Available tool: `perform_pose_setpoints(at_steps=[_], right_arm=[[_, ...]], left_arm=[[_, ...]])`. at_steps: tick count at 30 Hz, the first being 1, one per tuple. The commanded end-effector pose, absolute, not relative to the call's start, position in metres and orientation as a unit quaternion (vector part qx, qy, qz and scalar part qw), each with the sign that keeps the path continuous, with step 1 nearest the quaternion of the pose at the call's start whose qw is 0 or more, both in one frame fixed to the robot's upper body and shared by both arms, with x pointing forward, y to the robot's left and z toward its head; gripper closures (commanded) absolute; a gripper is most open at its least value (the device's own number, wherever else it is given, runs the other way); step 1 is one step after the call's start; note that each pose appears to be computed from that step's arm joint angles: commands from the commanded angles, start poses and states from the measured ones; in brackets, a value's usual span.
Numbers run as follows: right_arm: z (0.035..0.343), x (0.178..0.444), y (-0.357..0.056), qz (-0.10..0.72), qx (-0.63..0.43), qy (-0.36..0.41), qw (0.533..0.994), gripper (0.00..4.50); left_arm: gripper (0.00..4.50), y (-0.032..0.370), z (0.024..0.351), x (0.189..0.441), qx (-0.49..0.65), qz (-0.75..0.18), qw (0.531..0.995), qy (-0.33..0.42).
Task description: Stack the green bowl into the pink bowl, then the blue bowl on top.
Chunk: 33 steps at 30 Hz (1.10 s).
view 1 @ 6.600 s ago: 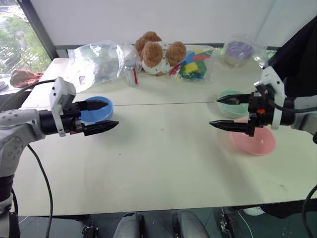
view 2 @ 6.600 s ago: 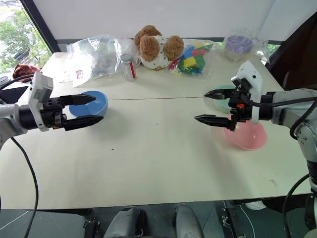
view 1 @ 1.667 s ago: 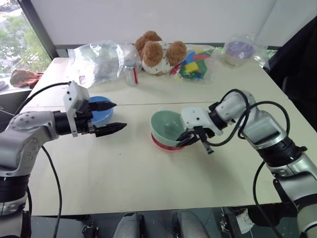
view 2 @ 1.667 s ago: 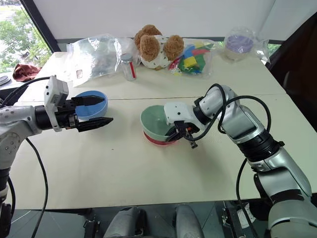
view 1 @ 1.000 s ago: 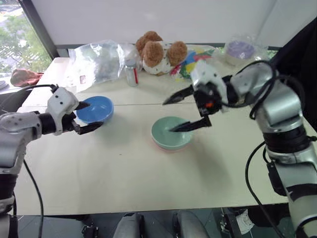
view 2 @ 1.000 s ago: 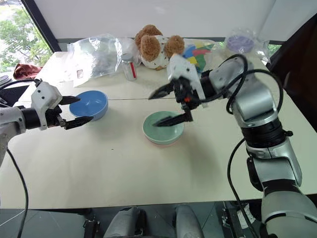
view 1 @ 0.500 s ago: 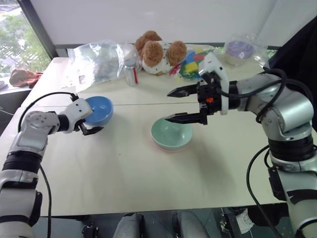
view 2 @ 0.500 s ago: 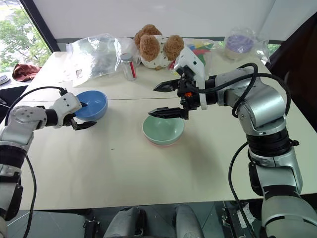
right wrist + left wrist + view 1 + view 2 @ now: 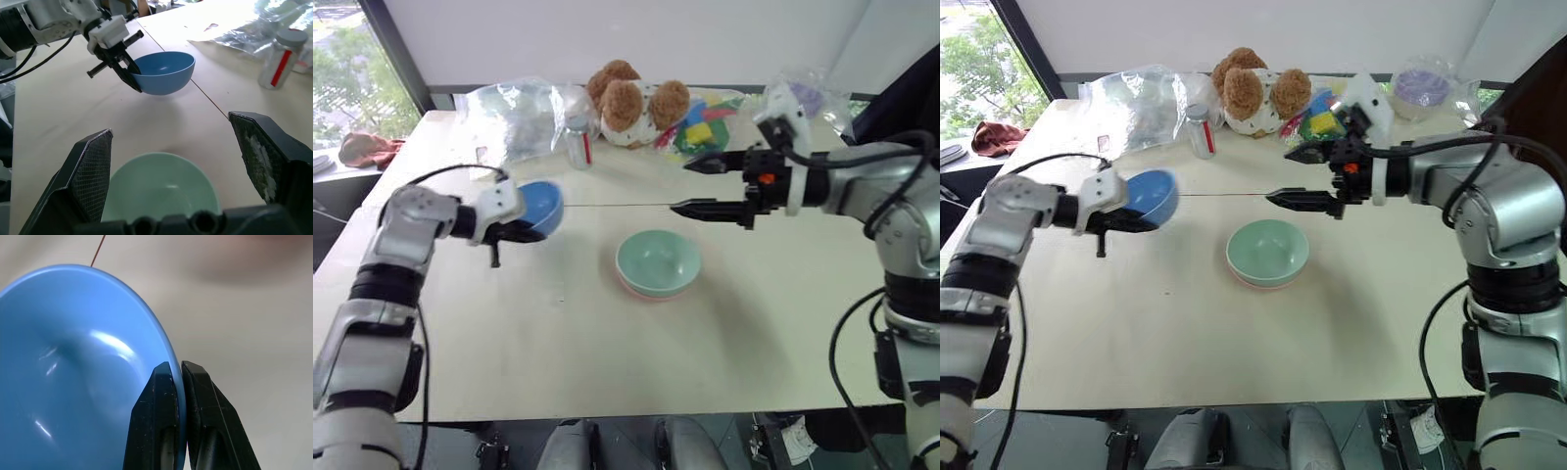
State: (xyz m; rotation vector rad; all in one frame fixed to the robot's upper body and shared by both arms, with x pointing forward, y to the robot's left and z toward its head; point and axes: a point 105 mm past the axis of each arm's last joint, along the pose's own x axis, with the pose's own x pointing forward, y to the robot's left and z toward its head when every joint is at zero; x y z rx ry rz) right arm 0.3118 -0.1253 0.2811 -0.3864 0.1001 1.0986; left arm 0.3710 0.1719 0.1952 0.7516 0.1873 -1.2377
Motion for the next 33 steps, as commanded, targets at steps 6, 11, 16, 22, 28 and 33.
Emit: perform_pose_setpoints(at_steps=[6, 11, 16, 22, 28, 33], right_arm=[[0.272, 0.286, -0.158, 0.472, -0.204, 0.071, 0.855, 0.39], [0.264, 0.272, -0.171, 0.439, -0.21, 0.088, 0.869, 0.39], [0.264, 0.259, -0.177, 0.419, -0.214, 0.092, 0.878, 0.39], [0.258, 0.249, -0.18, 0.398, -0.22, 0.102, 0.885, 0.39], [0.256, 0.246, -0.184, 0.388, -0.223, 0.107, 0.888, 0.39], [0.254, 0.247, -0.186, 0.39, -0.228, 0.115, 0.885, 0.39]], left_arm=[[4.43, 0.075, 0.247, 0.333, 0.355, -0.726, 0.588, -0.022], [4.43, 0.048, 0.236, 0.323, 0.378, -0.769, 0.515, -0.015], [4.43, 0.036, 0.224, 0.322, 0.402, -0.786, 0.471, -0.005], [3.36, 0.027, 0.211, 0.326, 0.421, -0.789, 0.447, 0.002], [0.37, 0.025, 0.225, 0.325, 0.391, -0.792, 0.468, -0.019], [0.02, 0.042, 0.273, 0.328, 0.306, -0.781, 0.543, -0.041]])
